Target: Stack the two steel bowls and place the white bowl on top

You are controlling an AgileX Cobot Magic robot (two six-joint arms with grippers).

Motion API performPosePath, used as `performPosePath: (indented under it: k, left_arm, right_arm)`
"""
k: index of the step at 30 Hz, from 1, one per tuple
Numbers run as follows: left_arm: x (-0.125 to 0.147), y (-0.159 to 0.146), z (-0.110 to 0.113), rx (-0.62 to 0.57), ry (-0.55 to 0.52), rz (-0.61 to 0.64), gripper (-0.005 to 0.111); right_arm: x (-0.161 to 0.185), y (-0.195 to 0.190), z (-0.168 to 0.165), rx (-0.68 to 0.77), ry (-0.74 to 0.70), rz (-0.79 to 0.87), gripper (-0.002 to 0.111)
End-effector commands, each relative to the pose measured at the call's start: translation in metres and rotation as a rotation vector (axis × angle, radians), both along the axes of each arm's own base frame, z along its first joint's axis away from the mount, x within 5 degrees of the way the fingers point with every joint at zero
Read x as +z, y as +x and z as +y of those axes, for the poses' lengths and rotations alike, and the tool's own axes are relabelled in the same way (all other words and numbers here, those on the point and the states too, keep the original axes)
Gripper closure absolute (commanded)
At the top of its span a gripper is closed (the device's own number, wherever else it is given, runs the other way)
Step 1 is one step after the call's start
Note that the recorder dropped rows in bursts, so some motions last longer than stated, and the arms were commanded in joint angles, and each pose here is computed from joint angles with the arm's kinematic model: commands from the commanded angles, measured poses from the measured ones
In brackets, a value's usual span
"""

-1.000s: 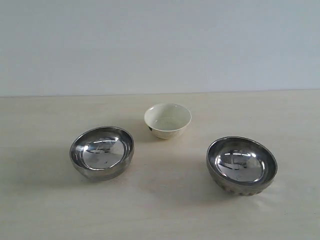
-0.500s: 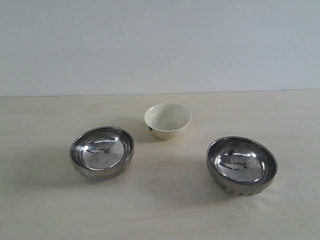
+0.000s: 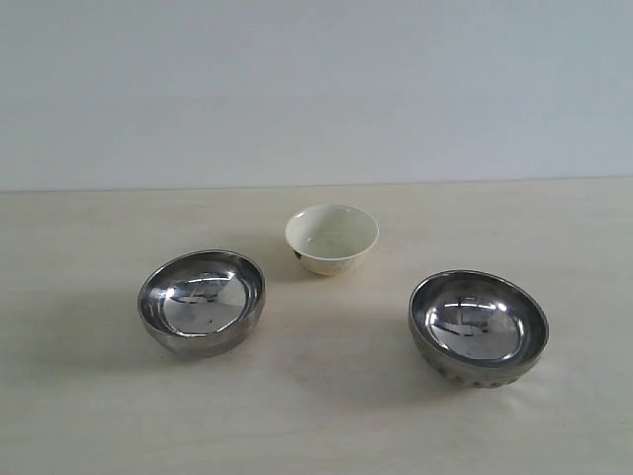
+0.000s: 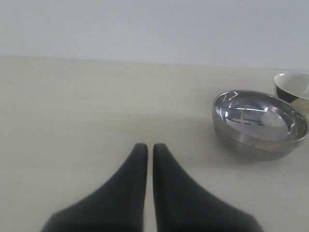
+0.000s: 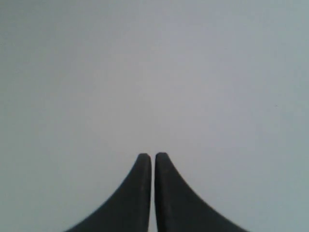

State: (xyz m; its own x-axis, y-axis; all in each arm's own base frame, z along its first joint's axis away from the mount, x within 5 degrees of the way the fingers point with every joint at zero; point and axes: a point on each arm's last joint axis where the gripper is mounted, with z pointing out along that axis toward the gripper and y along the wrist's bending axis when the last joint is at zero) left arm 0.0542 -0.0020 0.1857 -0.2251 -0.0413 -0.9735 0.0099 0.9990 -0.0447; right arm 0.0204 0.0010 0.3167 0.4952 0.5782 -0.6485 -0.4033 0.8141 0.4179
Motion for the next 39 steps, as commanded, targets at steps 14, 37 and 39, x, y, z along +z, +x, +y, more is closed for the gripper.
performPosePath:
  k: [14,37,39]
  left_arm:
    - [0.000,0.000,0.000,-0.003,-0.005,-0.007,0.103]
    - [0.000,0.000,0.000,-0.003,-0.005,-0.007,0.103]
    - [0.000,0.000,0.000,-0.003,-0.005,-0.007,0.103]
  right_arm:
    - [0.100,0.075,0.004,-0.131,-0.278,0.524,0.014]
    - [0.002,0.218,0.104,0.681,-0.510,1.111,0.014]
    - [-0.008,0.222,0.125,0.690,-0.562,1.103,0.014]
